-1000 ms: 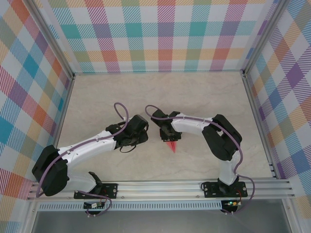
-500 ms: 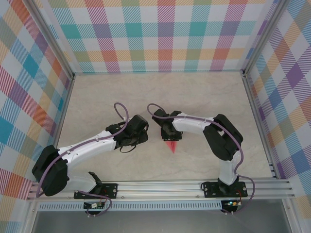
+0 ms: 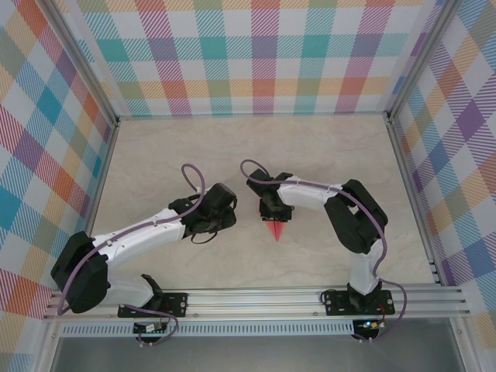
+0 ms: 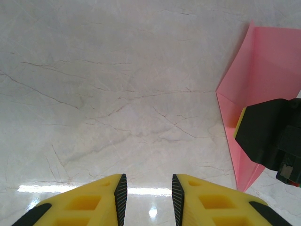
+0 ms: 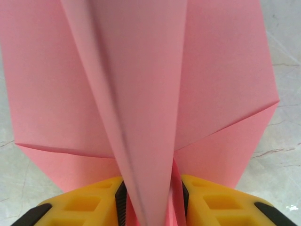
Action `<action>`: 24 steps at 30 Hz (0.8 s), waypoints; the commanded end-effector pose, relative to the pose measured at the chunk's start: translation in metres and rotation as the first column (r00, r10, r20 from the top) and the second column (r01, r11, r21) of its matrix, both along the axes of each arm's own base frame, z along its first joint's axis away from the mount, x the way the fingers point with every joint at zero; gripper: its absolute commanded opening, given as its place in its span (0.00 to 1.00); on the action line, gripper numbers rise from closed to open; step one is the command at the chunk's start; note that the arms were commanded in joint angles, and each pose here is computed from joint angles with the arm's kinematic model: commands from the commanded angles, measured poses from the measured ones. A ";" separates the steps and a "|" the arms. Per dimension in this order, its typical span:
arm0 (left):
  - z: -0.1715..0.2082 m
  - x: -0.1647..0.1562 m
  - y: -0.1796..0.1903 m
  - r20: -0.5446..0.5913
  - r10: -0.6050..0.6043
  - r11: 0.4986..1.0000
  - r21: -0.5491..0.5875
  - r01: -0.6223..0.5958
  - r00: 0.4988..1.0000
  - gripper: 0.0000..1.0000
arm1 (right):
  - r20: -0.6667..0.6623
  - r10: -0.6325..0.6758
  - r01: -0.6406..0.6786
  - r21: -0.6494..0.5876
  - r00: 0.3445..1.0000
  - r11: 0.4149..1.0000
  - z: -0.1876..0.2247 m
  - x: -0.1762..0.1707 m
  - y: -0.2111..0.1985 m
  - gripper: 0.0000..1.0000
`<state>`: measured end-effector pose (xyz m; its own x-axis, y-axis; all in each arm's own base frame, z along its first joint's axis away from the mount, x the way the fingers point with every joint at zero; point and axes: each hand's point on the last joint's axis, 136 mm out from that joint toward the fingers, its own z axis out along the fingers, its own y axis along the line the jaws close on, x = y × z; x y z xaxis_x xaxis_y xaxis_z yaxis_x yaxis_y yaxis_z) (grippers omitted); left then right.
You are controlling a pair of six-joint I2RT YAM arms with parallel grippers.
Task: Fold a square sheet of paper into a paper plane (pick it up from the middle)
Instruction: Move a paper plane to the center of the table.
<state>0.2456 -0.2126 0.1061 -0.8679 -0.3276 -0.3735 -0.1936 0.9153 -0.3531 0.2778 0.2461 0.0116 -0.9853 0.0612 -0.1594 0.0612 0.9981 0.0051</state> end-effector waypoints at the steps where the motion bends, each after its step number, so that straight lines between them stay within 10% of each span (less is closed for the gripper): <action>1: -0.001 0.002 0.007 -0.004 0.025 1.000 0.004 -0.025 1.000 0.34 | -0.112 -0.027 0.024 -0.023 0.993 0.999 -0.043 -0.019 -0.008 0.34; 24: -0.001 0.002 0.005 -0.004 0.020 1.000 0.003 -0.020 1.000 0.34 | -0.057 0.022 -0.021 0.017 0.998 1.000 -0.019 -0.009 0.001 0.38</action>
